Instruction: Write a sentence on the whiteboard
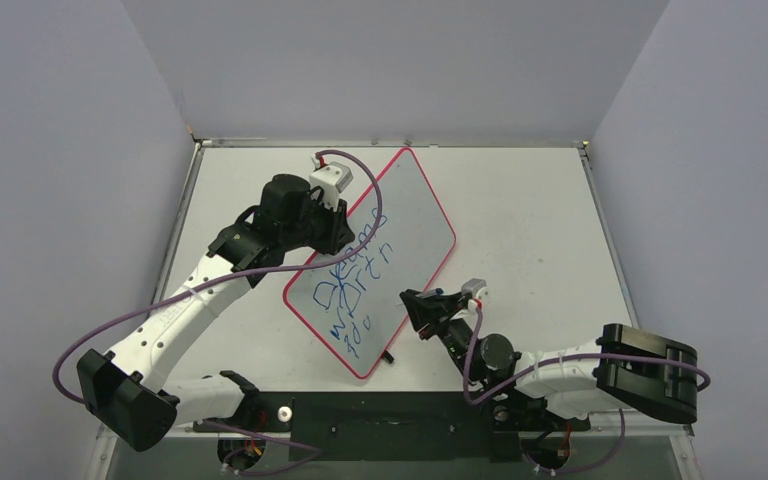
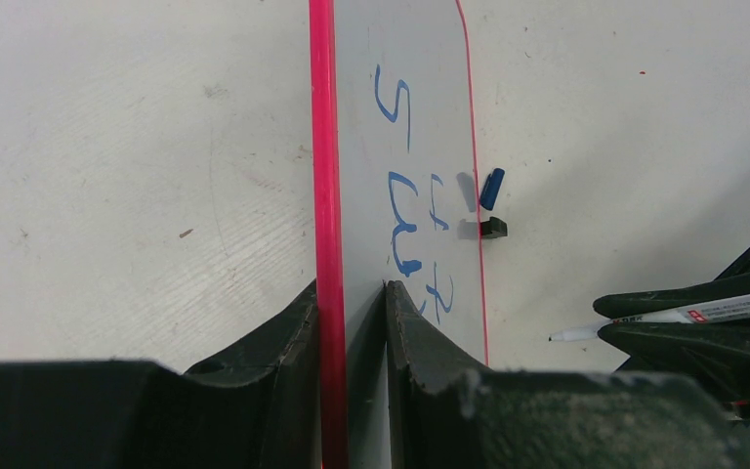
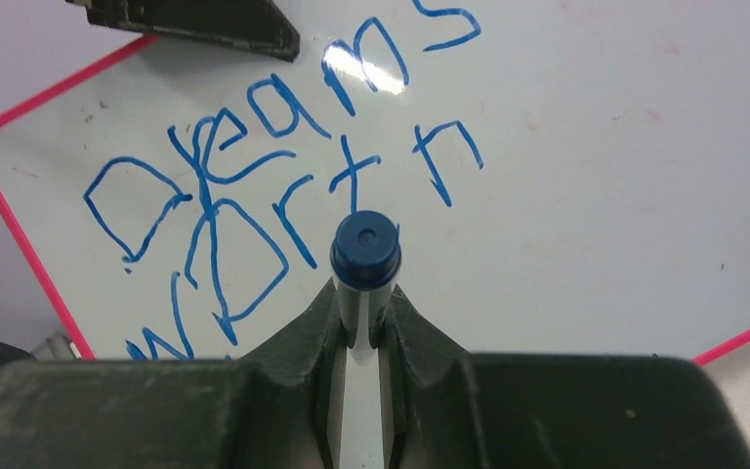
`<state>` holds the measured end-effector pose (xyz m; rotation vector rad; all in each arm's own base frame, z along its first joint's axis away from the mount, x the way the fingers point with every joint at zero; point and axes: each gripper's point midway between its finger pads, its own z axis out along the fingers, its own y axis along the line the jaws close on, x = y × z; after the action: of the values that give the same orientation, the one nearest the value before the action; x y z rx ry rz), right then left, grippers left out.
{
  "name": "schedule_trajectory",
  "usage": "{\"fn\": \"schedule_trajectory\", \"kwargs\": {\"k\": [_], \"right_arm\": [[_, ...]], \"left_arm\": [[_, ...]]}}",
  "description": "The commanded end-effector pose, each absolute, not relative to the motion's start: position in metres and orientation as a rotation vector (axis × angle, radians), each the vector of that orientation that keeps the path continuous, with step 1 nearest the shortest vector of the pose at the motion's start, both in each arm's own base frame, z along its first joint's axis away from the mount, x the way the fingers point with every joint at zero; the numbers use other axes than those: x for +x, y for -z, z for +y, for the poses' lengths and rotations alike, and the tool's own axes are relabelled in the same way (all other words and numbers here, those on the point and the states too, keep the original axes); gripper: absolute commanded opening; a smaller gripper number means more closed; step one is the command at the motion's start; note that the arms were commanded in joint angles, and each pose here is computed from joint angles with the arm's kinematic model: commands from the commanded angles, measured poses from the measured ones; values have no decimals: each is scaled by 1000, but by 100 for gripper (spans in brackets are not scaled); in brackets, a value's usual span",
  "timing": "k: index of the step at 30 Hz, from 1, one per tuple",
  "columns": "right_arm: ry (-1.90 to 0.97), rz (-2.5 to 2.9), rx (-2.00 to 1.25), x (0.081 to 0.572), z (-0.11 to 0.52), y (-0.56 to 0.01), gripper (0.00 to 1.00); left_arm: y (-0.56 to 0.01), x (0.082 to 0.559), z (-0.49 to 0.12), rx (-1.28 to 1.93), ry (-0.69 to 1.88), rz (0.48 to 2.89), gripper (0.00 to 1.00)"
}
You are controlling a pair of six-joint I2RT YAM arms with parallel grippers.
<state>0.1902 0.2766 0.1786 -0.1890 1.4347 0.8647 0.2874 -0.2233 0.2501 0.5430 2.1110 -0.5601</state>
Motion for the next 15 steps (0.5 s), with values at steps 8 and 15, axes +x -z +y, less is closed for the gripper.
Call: {"fn": "schedule_trajectory", "kwargs": {"k": [8, 15], "right_arm": [[-992, 1296, 51, 197, 260, -218, 0], [-978, 1309, 57, 199, 257, -211, 0]], "left_arm": [[-279, 321, -199, 485, 364, 1963, 0], [-280, 323, -194, 469, 346, 1963, 0]]}}
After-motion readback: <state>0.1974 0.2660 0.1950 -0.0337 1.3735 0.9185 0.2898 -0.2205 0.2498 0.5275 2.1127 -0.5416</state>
